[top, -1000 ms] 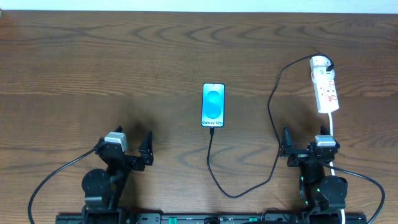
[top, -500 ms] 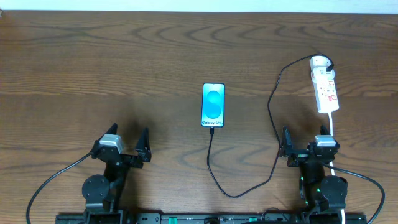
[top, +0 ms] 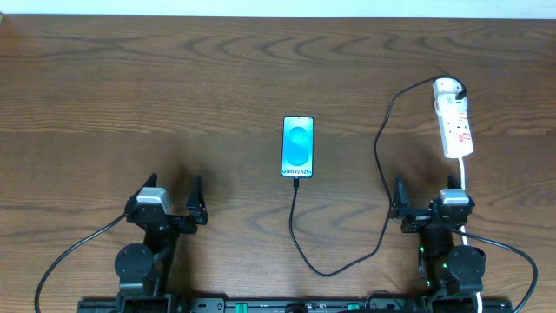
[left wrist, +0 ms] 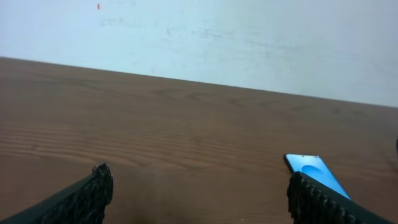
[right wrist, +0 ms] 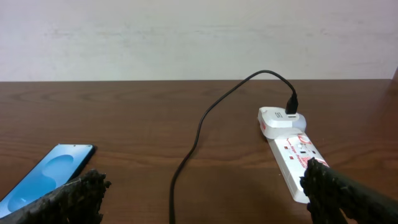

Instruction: Plug charger to phone and switch on socket

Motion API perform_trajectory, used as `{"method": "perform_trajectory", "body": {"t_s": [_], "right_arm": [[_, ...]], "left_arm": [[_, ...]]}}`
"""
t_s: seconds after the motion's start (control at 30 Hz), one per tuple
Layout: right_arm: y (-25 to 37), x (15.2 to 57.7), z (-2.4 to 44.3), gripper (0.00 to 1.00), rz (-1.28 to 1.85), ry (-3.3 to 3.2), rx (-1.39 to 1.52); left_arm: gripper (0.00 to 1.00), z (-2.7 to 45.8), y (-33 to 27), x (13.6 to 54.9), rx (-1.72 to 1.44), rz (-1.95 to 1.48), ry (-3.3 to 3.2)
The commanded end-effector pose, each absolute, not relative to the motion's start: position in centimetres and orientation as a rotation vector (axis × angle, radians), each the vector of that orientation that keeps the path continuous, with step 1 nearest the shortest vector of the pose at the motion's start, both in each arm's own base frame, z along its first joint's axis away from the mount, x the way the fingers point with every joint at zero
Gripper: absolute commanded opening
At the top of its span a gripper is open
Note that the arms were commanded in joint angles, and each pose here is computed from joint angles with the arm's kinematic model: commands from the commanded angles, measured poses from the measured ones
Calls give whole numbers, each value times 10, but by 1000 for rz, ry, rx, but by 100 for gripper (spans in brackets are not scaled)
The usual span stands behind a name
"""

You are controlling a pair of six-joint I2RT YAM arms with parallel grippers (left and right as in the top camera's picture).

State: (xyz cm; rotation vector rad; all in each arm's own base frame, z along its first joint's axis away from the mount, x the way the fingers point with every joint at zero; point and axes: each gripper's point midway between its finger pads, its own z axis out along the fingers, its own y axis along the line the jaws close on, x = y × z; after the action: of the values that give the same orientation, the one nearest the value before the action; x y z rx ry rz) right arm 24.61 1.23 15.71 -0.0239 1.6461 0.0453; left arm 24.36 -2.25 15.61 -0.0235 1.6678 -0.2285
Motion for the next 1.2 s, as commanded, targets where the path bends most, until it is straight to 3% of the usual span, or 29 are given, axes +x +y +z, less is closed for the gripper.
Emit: {"method": "perform_trajectory", "body": {"t_s": [0.0,1.17], "right_arm": [[11,246,157,99,30,1646,-27],[11,246,157,99,31,1645,-27]], "left_arm": [[91,140,-20,243,30,-157,1712],[91,139,-12,244,39,-82,1716]]}}
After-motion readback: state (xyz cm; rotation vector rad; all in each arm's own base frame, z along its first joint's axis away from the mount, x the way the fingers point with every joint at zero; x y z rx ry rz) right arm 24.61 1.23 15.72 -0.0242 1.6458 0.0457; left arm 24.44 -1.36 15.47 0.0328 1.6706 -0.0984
